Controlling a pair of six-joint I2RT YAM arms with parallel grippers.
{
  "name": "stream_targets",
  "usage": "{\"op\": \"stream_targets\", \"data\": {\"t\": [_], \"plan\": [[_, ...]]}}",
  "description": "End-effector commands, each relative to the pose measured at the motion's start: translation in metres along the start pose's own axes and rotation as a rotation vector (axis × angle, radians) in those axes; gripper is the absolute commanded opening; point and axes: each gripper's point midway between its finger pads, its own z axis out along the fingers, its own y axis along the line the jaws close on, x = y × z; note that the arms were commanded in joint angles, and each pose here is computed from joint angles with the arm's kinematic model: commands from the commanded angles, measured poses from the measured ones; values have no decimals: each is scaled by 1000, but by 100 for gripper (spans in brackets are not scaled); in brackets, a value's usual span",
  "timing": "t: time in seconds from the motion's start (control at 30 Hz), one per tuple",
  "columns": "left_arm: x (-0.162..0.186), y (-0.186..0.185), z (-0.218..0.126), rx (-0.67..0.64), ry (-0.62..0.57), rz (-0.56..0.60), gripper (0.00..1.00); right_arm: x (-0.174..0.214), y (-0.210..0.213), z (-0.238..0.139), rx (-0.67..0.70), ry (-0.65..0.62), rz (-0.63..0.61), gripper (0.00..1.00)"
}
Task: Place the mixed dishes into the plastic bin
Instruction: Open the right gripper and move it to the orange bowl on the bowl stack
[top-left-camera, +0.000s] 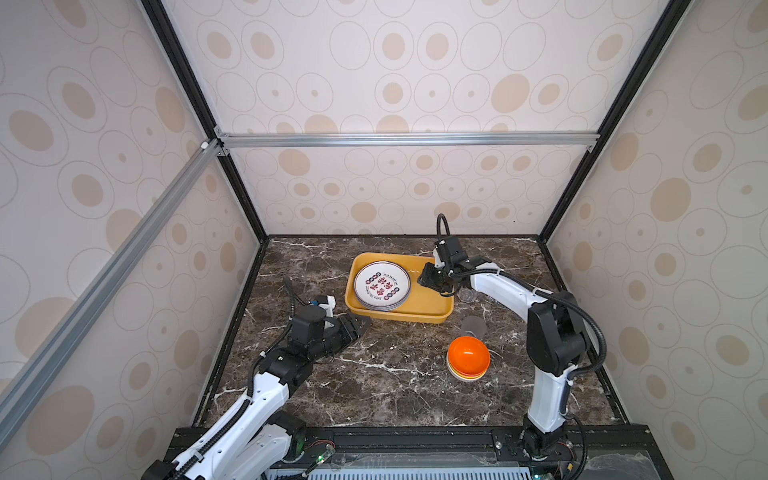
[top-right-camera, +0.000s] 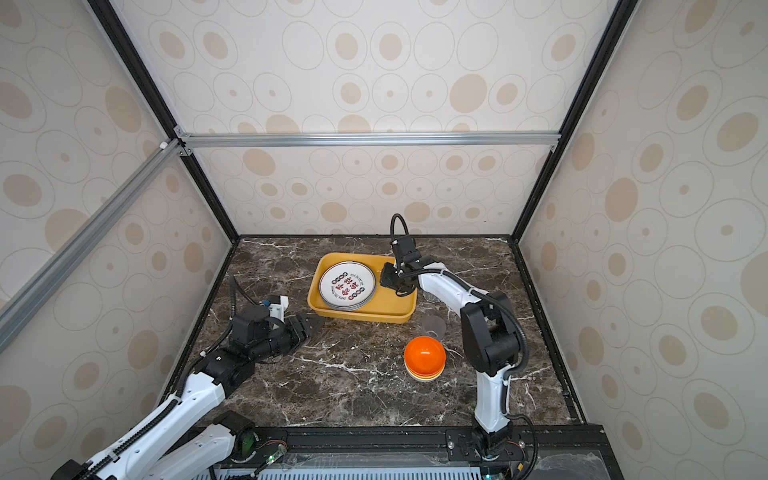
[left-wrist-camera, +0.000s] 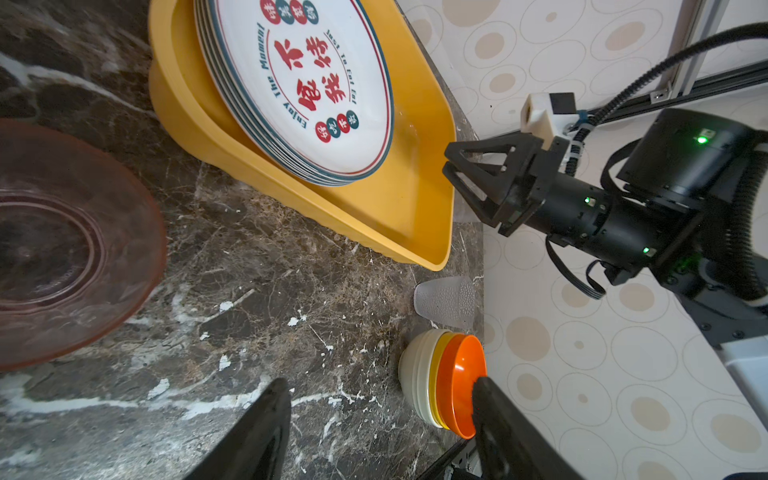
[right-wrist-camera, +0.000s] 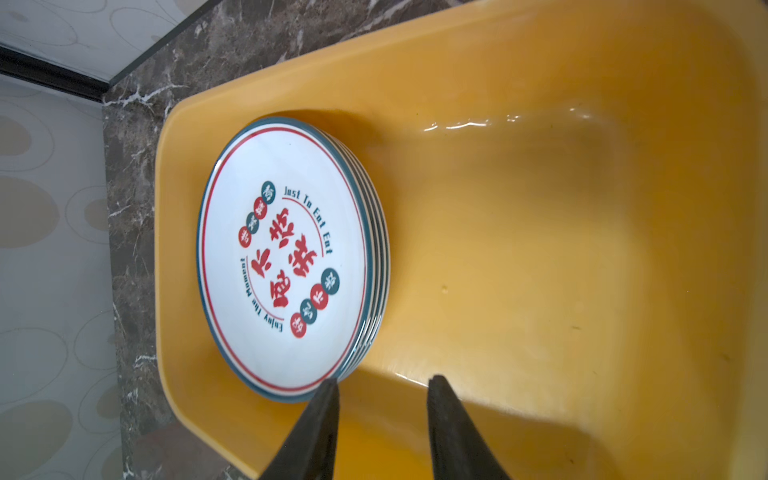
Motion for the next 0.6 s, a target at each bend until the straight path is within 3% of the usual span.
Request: {"op": "stream_targets", "data": {"t": [0.0,0.3,0.57], "plan": [[-8,-28,-2,55,2,88,70,16,-9,-29,59,10,-60,39],[20,-66,25,97,109,226,74,55,-39,-93,143,59,-120,40],[43,-90,48,75,185,342,72,88,-77,-145,263,80,-92,46]]}}
